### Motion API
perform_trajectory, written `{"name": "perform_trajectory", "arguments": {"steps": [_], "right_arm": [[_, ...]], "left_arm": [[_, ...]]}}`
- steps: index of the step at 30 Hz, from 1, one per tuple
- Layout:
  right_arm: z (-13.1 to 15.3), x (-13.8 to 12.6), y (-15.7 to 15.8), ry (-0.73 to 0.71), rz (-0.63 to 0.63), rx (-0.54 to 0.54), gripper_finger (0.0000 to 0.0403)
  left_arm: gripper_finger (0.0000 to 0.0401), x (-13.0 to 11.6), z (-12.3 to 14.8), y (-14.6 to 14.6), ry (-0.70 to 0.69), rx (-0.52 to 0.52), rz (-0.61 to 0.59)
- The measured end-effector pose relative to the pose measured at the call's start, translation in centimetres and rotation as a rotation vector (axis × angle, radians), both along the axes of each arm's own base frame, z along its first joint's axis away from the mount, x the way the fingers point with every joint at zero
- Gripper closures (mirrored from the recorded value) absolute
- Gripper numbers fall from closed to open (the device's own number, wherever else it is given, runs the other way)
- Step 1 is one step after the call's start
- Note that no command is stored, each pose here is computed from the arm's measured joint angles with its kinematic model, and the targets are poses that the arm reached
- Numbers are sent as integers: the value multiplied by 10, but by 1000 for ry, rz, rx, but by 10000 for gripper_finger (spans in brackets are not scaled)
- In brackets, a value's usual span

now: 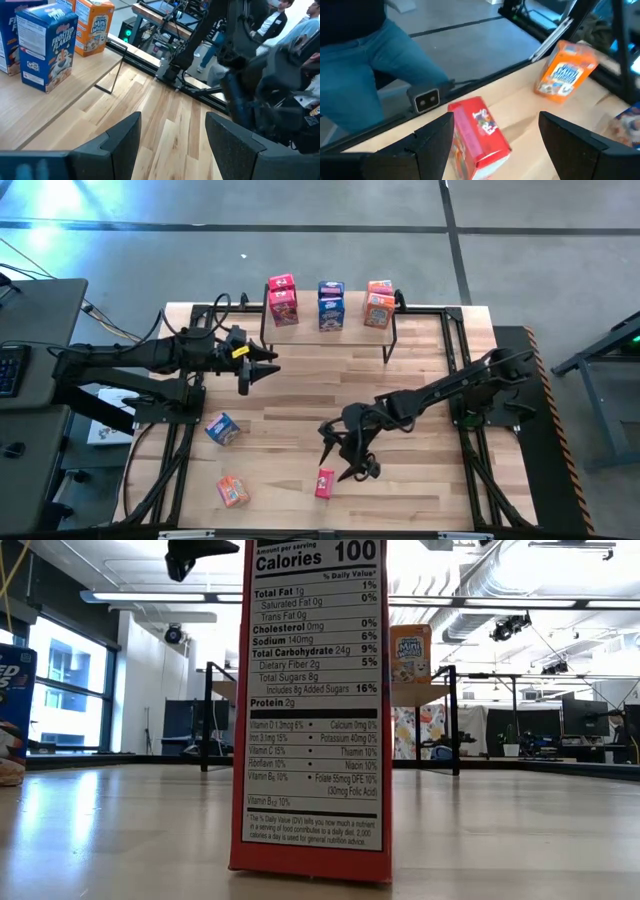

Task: Stack cereal on shelf
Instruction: Put the red cereal box on the shelf aligned with the other red cereal boxes

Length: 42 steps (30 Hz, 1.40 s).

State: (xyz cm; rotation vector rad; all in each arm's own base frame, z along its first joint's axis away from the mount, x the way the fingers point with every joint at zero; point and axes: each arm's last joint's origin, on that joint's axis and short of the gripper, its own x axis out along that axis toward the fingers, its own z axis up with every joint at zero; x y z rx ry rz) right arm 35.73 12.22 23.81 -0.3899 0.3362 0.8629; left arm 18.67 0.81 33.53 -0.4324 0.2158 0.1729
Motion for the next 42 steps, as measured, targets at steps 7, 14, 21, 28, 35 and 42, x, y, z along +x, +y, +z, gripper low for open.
{"name": "perform_trajectory", "arguments": {"steps": [7,14,21,28,35,42], "right_arm": [[-19,7,2,41,2,-12,118],[-31,10,5,74,46,6,118],[-37,14,5,66,46,1,118],[-51,18,6,90,43,-7,118],[-51,19,6,88,42,-6,118],[-62,20,7,123,35,-10,139]], "left_arm": [[190,7,-4,0,23,-1,0],[190,15,-11,0,63,-3,-1],[190,18,-13,0,73,-3,-1],[190,18,-14,0,74,-19,3],[190,18,-14,0,74,-20,3],[190,18,-14,0,74,-20,3]]}}
